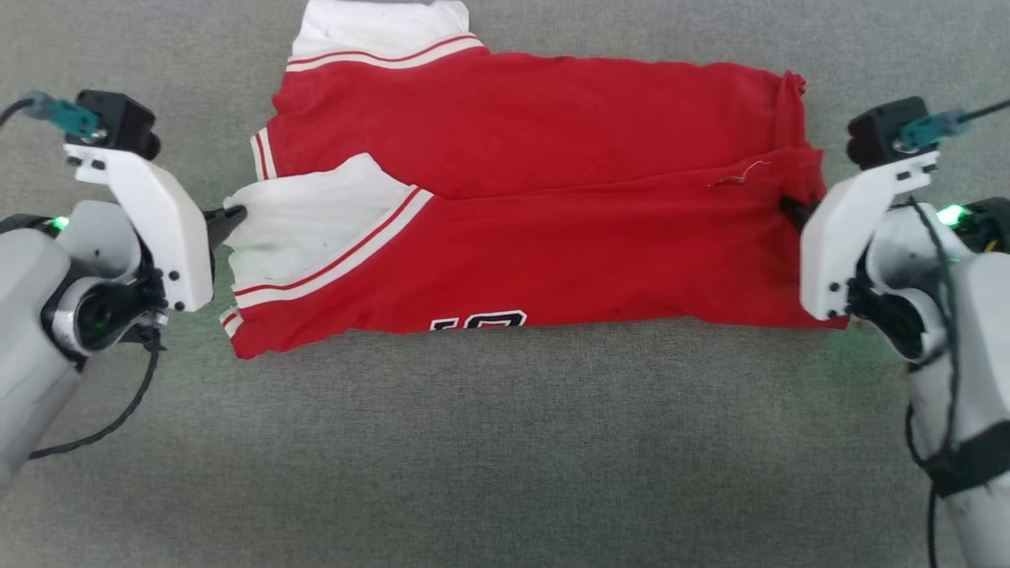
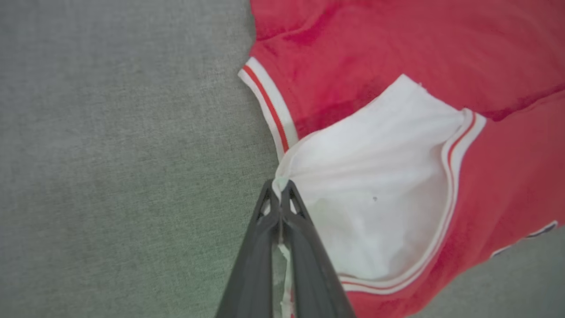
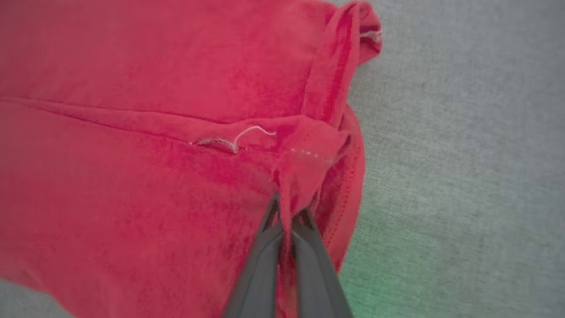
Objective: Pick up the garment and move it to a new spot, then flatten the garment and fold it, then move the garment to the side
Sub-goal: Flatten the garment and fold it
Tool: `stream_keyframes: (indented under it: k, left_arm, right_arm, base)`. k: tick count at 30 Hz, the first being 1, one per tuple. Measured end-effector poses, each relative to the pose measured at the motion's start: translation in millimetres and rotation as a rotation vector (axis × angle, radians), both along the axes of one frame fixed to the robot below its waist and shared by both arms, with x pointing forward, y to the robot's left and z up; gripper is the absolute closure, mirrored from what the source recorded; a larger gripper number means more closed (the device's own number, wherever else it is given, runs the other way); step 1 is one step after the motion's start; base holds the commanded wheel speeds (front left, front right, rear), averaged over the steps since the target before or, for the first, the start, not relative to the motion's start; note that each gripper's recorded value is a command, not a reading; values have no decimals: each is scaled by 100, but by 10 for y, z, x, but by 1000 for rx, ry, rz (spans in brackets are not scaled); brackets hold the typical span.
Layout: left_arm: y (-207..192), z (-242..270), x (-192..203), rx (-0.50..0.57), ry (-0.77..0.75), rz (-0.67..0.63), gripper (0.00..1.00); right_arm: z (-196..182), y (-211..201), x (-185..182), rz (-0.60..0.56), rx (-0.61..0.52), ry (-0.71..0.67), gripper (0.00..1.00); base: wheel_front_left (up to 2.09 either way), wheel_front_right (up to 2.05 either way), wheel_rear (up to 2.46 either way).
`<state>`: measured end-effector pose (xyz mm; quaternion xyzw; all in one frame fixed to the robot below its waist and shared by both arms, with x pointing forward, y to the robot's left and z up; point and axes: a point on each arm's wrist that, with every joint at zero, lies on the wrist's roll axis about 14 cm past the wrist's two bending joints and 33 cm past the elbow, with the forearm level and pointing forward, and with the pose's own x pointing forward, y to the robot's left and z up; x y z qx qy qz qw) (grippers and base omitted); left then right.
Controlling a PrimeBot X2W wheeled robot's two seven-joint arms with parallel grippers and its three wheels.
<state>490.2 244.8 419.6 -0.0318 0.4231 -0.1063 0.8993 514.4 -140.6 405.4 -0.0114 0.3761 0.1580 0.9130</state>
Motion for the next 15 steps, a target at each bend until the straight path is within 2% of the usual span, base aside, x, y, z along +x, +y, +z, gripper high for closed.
stream_keyframes:
  k: [3, 4, 5, 6, 7, 11, 15]
  left_arm:
    - [4, -225, 6, -9, 83, 21, 100]
    - [4, -274, -7, -10, 103, 24, 91]
    - [4, -274, -7, -10, 103, 24, 64]
    - [8, -308, -13, -16, 118, 32, 31]
    - [15, -322, -2, -16, 121, 35, 0]
    - [92, -193, 138, -17, 76, 60, 0]
    - [195, -121, 115, -8, 77, 78, 0]
  right_arm:
    - [-171, 19, 1, -8, -7, 54, 99]
    - [-187, 35, 8, -5, -9, 60, 85]
    - [-187, 35, 8, -5, -9, 60, 65]
    - [-195, 49, 17, -1, -11, 64, 36]
    - [-192, 47, 35, -3, -10, 59, 0]
    - [-146, 59, 85, -6, -7, 35, 0]
    - [14, 68, 161, -7, 8, -35, 0]
  base:
    - [0, 0, 0]
    - [0, 0, 0]
    - [0, 0, 0]
    - [0, 0, 0]
    - [0, 0, 0]
    - [0, 0, 0]
    - [0, 0, 0]
